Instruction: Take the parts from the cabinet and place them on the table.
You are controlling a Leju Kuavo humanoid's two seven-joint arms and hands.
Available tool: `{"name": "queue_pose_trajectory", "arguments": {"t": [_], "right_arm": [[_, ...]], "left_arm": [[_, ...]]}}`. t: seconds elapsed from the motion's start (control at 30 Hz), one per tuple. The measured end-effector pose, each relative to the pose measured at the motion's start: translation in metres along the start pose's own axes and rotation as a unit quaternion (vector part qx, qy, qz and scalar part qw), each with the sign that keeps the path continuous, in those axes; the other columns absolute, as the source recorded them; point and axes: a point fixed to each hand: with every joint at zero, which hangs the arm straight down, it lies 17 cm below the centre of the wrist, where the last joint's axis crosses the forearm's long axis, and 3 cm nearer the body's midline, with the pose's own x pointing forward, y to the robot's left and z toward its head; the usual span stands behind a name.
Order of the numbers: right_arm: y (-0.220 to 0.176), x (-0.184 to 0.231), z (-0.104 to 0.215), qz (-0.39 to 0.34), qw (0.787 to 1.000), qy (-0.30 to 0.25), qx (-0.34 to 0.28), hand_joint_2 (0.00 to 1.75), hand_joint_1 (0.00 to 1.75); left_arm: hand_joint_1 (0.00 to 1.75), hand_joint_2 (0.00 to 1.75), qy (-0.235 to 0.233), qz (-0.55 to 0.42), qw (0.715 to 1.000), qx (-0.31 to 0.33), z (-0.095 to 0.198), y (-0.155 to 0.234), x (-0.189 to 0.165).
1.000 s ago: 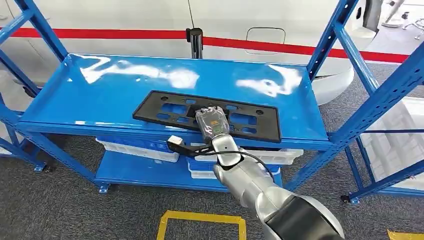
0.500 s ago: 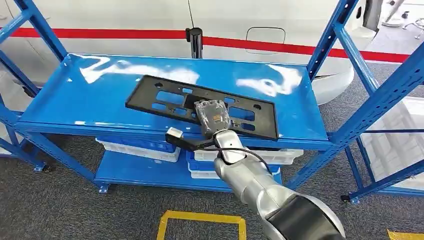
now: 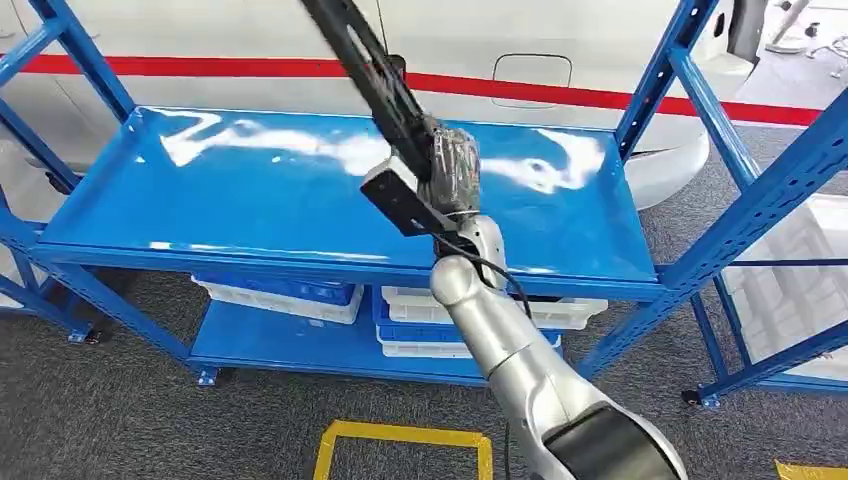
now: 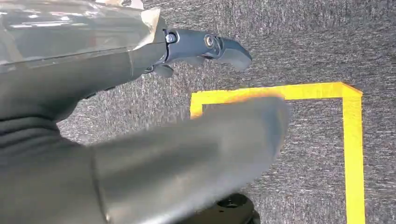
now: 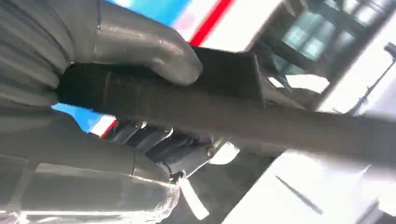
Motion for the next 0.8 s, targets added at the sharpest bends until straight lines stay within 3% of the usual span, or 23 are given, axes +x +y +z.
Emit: {"name": "queue_pose_trajectory", "arguments": {"t": [0.27, 0.53, 0.8], "right_arm": [[-0.054, 0.037, 0.000, -0.105, 0.992, -0.040, -0.060, 1.75, 1.75], [-0.079, 0.051, 0.019, -0.229, 0.971, -0.053, -0.053, 1.75, 1.75], [-0.087, 0.055, 0.045, -0.262, 0.963, -0.061, -0.032, 1.75, 1.75]], "left_arm": [[0.00, 1.75, -0.005, 0.004, 1.000, -0.001, 0.005, 0.000, -0.007], [0.00, 1.75, -0.012, 0.009, 1.000, 0.001, 0.007, 0.000, -0.008], [0.00, 1.75, -0.009, -0.003, 1.000, 0.027, 0.005, 0.012, -0.010]]}}
